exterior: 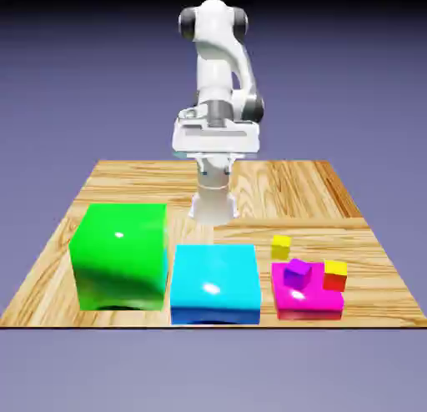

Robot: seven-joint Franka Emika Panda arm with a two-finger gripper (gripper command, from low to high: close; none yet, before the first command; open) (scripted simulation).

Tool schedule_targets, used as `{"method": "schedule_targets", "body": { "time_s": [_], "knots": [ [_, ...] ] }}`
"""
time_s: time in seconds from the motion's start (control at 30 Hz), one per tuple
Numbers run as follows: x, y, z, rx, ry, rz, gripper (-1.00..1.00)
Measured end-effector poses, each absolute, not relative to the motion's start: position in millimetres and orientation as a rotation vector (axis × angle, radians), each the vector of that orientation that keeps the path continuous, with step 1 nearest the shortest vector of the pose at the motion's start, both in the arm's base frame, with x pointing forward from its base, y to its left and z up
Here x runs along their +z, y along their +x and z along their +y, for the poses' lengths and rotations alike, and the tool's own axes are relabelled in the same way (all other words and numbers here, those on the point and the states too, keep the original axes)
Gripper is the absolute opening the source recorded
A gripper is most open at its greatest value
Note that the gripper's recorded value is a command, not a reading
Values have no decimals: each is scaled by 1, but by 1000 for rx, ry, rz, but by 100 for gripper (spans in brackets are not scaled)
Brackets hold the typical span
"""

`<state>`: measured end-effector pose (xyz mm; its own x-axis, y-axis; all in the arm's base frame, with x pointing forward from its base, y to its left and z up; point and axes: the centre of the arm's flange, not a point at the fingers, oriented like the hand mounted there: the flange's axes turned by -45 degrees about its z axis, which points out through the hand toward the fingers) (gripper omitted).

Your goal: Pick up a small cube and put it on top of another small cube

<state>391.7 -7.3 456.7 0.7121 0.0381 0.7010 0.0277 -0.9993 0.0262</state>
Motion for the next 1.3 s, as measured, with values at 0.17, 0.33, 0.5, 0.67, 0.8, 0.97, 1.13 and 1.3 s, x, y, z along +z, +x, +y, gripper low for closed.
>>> {"method": "schedule_targets", "body": {
  "time_s": [0.17,0.33,0.5,0.67,0.8,0.97,1.13,1.3],
  "knots": [
    [441,404,-107,1022,2957,-214,0],
    [404,389,-204,843,3020,-412,0],
    [367,349,-292,730,3076,-606,0],
    [331,290,-367,697,3108,-796,0],
    [305,227,-418,728,3099,-953,0],
    [272,195,-419,786,3170,-888,0],
    [241,189,-397,874,3264,-709,0],
    [214,176,-377,1005,3306,-562,0]
  ]
}}
